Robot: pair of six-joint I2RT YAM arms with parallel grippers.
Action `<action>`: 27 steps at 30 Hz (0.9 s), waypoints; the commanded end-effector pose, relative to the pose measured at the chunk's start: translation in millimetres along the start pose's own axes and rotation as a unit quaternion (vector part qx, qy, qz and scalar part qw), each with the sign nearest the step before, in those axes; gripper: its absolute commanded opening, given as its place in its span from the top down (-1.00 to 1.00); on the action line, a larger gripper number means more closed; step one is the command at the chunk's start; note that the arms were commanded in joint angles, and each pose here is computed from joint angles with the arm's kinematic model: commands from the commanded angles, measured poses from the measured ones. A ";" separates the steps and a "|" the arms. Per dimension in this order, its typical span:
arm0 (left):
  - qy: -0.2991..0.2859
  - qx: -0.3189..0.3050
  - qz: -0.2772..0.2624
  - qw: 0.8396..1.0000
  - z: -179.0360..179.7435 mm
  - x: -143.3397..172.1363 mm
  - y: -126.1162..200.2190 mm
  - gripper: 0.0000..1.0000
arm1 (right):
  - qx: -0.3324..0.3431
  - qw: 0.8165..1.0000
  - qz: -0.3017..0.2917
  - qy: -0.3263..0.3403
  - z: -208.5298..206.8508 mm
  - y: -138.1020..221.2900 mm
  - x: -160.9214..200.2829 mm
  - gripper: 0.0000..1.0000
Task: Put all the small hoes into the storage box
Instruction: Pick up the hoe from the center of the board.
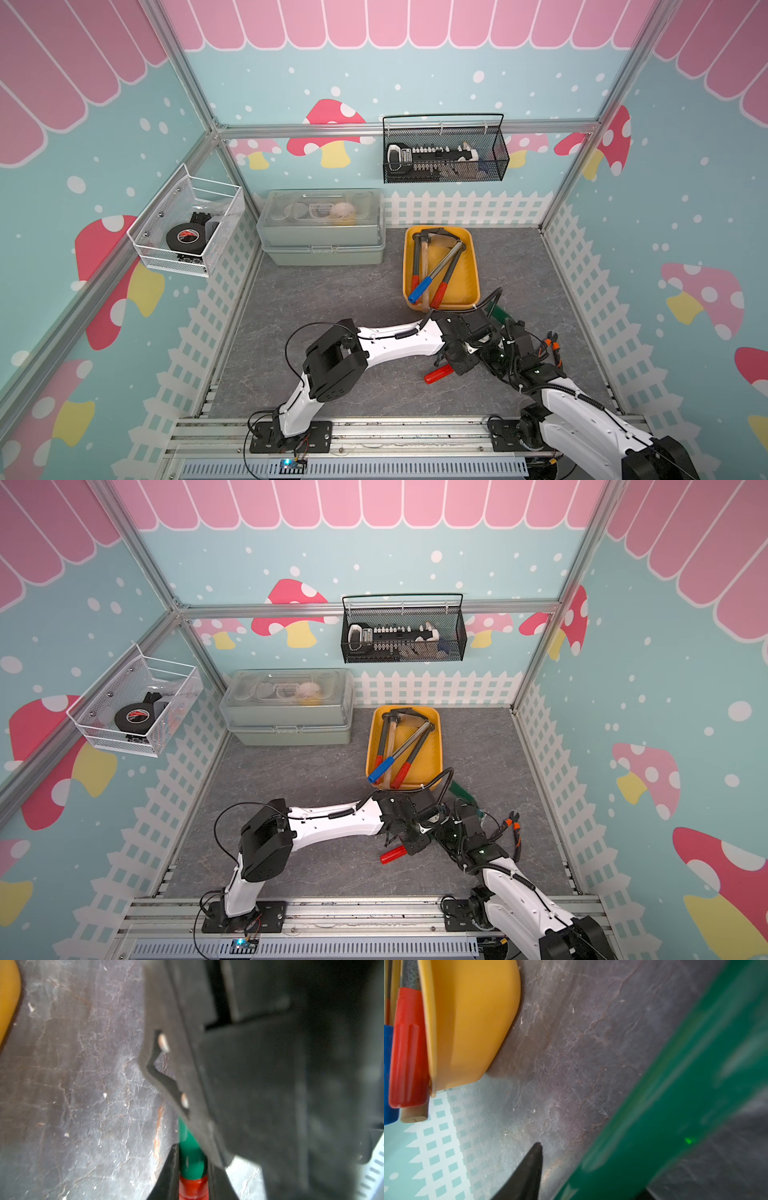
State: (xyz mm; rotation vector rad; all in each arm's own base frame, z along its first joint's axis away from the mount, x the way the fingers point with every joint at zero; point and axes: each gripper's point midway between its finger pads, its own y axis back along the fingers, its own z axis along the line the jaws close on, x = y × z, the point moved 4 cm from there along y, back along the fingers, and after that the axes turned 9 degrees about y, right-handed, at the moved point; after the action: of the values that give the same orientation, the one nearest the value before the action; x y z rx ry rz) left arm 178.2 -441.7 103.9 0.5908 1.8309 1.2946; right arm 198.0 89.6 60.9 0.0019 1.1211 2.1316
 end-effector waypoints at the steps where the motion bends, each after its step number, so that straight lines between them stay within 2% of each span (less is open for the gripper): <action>1: -0.013 0.037 0.001 0.999 -20.8 -2.6 -6.7 1.00 | -0.020 0.999 -0.030 -0.017 5.4 1.6 -8.2 0.16; 8: -0.007 0.032 -0.002 0.999 -20.8 -1.6 -8.9 1.00 | -0.016 0.999 -0.036 -0.017 4.0 2.8 -9.5 0.44; 15: 0.003 0.022 0.000 1.000 -16.0 3.1 -12.6 0.90 | -0.010 0.999 -0.034 -0.018 1.8 0.3 -8.9 0.57; 23: 0.013 0.021 0.009 1.000 -14.4 12.4 -11.4 0.56 | -0.015 0.999 -0.042 -0.027 2.1 2.9 -10.0 0.62; 27: 0.021 0.024 0.016 0.999 -14.0 16.9 -13.6 0.49 | -0.017 0.998 -0.053 -0.031 2.3 8.4 -11.7 0.64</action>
State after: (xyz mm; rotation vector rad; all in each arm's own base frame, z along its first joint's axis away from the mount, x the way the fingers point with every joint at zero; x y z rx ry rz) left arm 164.5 -454.2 96.8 0.5884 1.8758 1.2383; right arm 196.5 79.9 59.2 0.0736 1.0752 2.0465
